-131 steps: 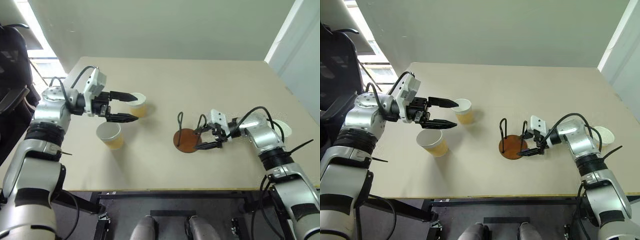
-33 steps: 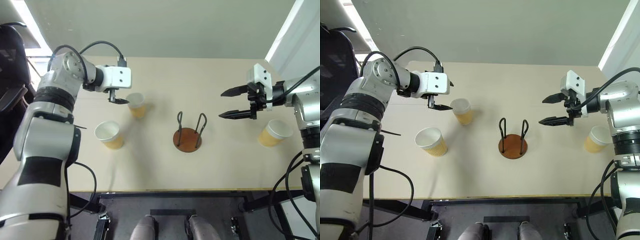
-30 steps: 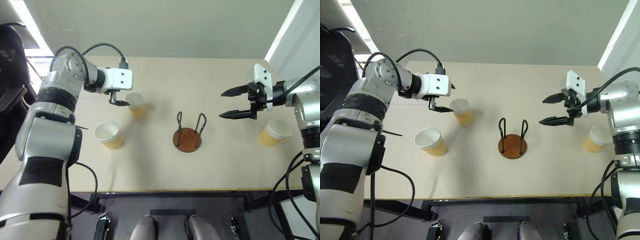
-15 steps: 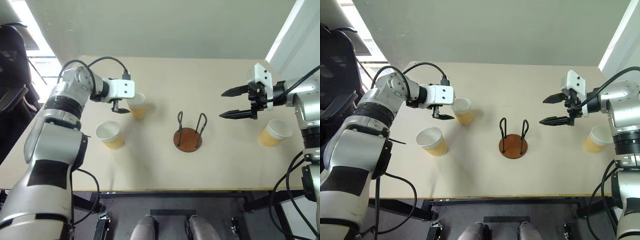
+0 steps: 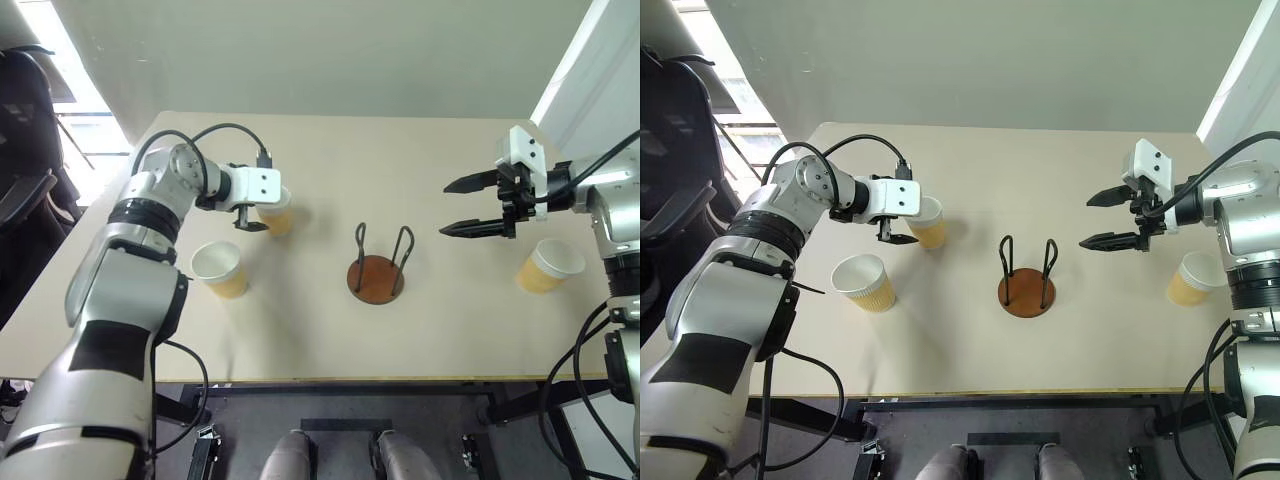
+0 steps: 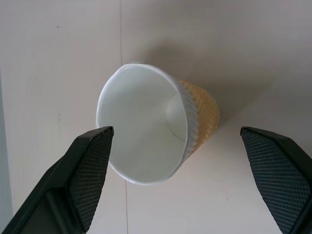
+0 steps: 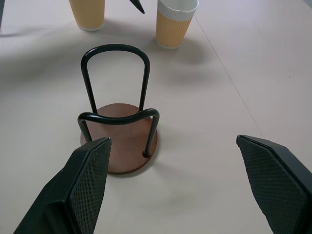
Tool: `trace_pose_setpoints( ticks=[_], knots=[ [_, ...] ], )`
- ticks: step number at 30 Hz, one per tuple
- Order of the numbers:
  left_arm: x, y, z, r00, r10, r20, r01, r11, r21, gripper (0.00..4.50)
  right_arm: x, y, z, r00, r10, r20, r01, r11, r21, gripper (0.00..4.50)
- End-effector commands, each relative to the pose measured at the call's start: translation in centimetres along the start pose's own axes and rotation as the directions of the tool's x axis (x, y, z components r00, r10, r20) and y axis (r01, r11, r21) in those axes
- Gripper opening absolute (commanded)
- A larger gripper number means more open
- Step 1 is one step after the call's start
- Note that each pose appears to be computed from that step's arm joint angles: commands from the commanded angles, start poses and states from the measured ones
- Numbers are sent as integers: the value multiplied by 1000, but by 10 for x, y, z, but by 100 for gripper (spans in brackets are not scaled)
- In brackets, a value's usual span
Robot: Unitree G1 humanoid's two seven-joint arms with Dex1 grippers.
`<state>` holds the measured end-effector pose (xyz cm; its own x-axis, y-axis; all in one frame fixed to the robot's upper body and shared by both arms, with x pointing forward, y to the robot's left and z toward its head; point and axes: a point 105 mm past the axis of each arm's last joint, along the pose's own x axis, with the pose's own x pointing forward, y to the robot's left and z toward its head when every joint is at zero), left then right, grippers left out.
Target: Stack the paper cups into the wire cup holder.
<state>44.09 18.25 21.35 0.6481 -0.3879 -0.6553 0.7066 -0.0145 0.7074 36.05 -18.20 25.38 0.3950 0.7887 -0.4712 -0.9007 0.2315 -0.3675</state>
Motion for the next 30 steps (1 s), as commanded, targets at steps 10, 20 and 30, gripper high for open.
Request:
trace_pose_setpoints(
  ticks=[10,20,30],
  knots=[
    [4,-6,-8,999,-13,-49,14,1000,18,450,-11,-2,13,999,-31,20,31,999,-43,424],
    [10,-9,-14,997,10,-78,-9,1000,20,450,-12,-1,13,999,-35,19,36,998,-43,424],
    [8,-1,-4,998,44,-42,-43,999,30,450,-13,-2,12,999,-38,11,39,998,-45,424]
  ],
)
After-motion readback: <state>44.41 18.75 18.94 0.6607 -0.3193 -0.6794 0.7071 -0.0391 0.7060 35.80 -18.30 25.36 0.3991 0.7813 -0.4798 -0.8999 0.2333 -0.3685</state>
